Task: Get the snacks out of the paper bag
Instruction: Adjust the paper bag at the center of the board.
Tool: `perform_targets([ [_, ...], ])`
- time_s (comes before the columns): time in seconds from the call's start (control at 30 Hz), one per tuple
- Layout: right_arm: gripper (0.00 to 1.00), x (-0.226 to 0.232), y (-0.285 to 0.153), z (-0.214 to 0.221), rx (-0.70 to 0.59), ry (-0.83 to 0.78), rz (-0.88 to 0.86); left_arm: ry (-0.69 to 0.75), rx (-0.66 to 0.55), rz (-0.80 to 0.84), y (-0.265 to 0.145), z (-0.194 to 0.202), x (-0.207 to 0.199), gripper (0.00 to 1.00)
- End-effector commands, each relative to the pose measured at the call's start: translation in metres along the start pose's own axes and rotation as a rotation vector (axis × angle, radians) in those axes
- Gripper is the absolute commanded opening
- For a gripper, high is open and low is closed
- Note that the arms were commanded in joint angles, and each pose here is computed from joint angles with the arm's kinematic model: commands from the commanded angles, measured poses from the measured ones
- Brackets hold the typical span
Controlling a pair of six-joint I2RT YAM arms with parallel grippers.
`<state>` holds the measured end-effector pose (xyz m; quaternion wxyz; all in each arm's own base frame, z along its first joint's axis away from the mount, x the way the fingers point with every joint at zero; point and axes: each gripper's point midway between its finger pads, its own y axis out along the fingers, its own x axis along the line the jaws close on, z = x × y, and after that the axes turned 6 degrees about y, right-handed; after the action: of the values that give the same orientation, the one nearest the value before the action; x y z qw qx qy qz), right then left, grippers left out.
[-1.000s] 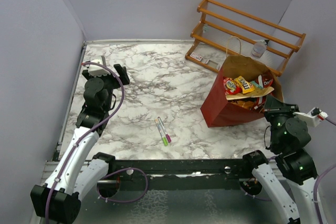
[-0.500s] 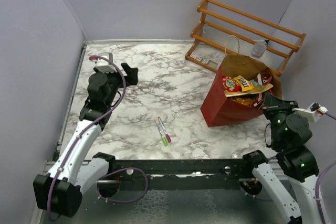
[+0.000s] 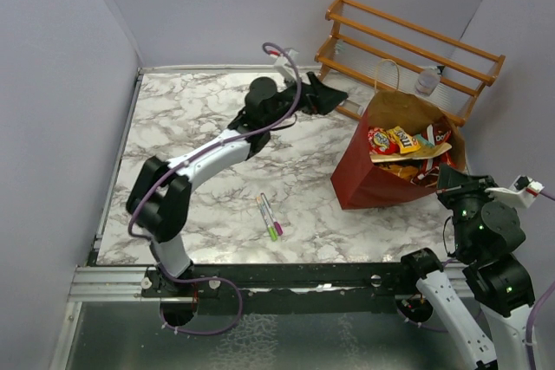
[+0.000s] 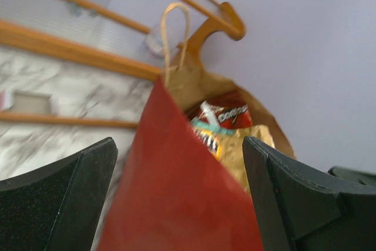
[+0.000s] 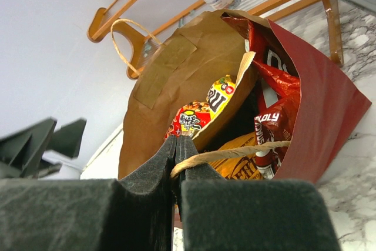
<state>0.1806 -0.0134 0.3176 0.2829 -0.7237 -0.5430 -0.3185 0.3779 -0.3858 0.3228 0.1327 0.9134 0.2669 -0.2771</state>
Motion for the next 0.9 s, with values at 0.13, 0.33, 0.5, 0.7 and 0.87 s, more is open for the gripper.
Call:
perform_targets([
  [0.13,0.01,0.02,-0.016,-0.029,-0.061,0.001,-0.086,0.031,-0.078,0.093,0.089,-0.005,-0.01,0.91],
  [0.33,0.01,0.016,-0.02,-0.038,-0.084,-0.019,-0.068,-0.029,-0.071,0.148,0.13,0.009,-0.007,0.88],
  [0.5,0.01,0.019,-0.023,-0.041,-0.081,-0.03,-0.073,-0.076,-0.101,0.098,0.149,0.014,0.014,0.87],
  [0.7,0.01,0.014,-0.022,-0.038,-0.075,-0.05,-0.062,-0.118,-0.118,0.162,0.169,0.02,0.0,0.79],
  [0.87,0.01,0.014,-0.022,-0.037,-0.075,-0.048,-0.071,-0.122,-0.113,0.17,0.177,0.028,-0.01,0.7],
])
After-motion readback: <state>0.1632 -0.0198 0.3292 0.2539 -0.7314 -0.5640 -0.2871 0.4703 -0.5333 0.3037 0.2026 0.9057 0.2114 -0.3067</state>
